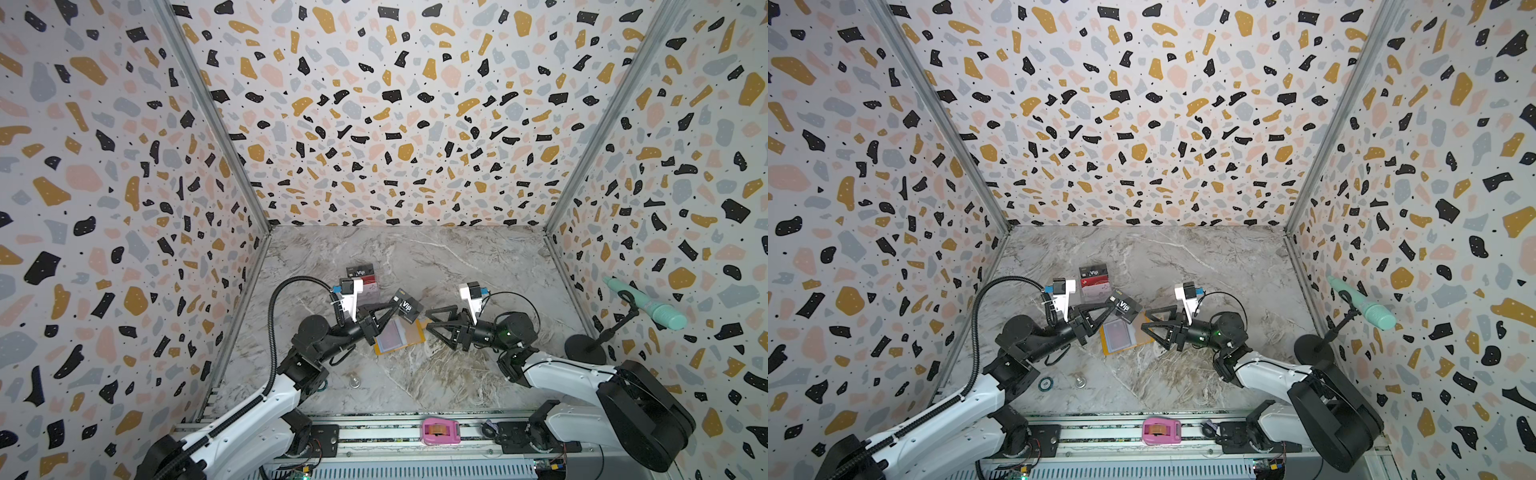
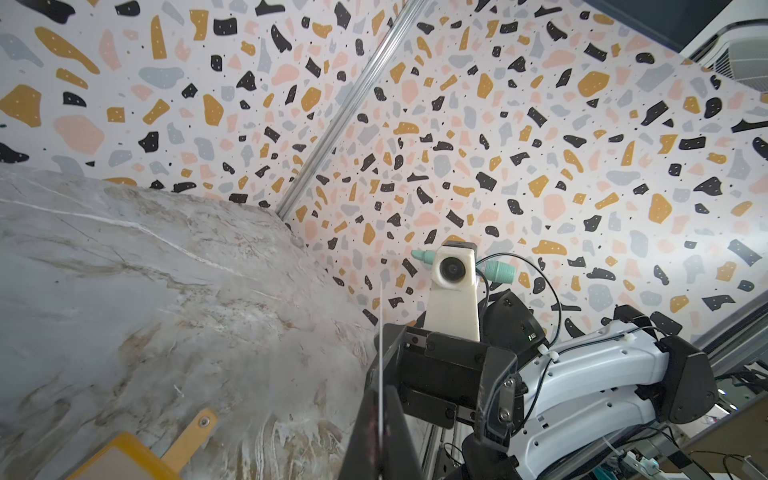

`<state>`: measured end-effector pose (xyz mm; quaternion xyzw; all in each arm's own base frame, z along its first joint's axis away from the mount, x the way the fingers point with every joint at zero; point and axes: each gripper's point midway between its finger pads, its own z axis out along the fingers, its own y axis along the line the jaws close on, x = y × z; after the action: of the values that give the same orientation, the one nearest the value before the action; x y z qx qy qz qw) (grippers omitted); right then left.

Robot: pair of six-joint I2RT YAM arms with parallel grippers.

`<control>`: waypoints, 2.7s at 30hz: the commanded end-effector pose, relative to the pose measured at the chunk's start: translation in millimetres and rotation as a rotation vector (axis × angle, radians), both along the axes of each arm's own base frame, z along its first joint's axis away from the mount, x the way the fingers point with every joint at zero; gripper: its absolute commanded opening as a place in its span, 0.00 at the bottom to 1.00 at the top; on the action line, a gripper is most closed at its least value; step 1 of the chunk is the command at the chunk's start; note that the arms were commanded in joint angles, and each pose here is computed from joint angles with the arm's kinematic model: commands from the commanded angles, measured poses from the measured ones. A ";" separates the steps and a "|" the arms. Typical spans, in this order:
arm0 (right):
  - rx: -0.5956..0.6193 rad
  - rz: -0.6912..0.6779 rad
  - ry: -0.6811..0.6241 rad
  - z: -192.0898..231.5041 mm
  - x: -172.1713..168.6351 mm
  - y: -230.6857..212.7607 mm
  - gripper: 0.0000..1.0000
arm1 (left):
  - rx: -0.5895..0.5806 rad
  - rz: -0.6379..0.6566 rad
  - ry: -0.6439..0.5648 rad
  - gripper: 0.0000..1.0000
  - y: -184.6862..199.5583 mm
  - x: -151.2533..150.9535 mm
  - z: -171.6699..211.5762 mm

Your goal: Take the credit cards out of the card holder

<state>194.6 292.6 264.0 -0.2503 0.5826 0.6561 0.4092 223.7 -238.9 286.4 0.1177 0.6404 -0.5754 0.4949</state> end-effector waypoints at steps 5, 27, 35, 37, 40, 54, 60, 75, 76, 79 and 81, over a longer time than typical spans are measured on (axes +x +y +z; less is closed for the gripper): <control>0.085 0.007 -0.067 40.9 4.8 11.0 0.59 | -0.170 0.016 -0.150 0.00 12.6 -8.2 42.3; 0.169 0.067 -0.078 59.0 2.0 31.4 0.23 | -0.243 -0.023 -0.168 0.00 12.2 -12.5 46.7; 0.177 0.078 -0.074 60.5 2.8 34.3 0.09 | -0.239 -0.011 -0.152 0.00 11.5 -8.0 44.2; 0.175 0.083 -0.072 60.3 2.1 34.4 0.05 | -0.224 0.002 -0.133 0.00 11.1 -4.4 39.5; 0.170 0.081 -0.070 59.0 2.0 33.3 0.02 | -0.183 0.027 -0.082 0.00 9.2 4.0 28.4; -0.049 0.032 -0.060 20.6 13.8 10.0 0.00 | 0.329 0.105 0.016 0.60 9.6 29.2 -23.1; -0.311 0.025 -0.111 -10.2 11.7 4.3 0.00 | 0.572 0.022 -0.047 0.60 14.4 14.8 -21.4; -0.466 0.229 -0.209 -18.4 -25.3 11.3 0.00 | 0.932 -0.259 -0.201 0.49 8.8 1.0 -2.8; -0.464 0.248 -0.222 -15.4 -27.6 12.8 0.00 | 0.920 -0.280 -0.203 0.48 5.2 -0.2 -1.5; -0.475 0.278 -0.250 -9.9 -30.7 16.7 0.00 | 0.912 -0.354 -0.207 0.46 -1.8 -6.5 -0.9; -0.482 0.292 -0.264 -7.4 -31.3 18.6 0.00 | 0.907 -0.392 -0.210 0.45 -5.0 -11.8 -0.1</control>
<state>171.7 310.6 248.0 -0.4742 0.6399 0.5151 0.3168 230.5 -239.5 280.4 0.4604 0.7611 -0.2831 0.3585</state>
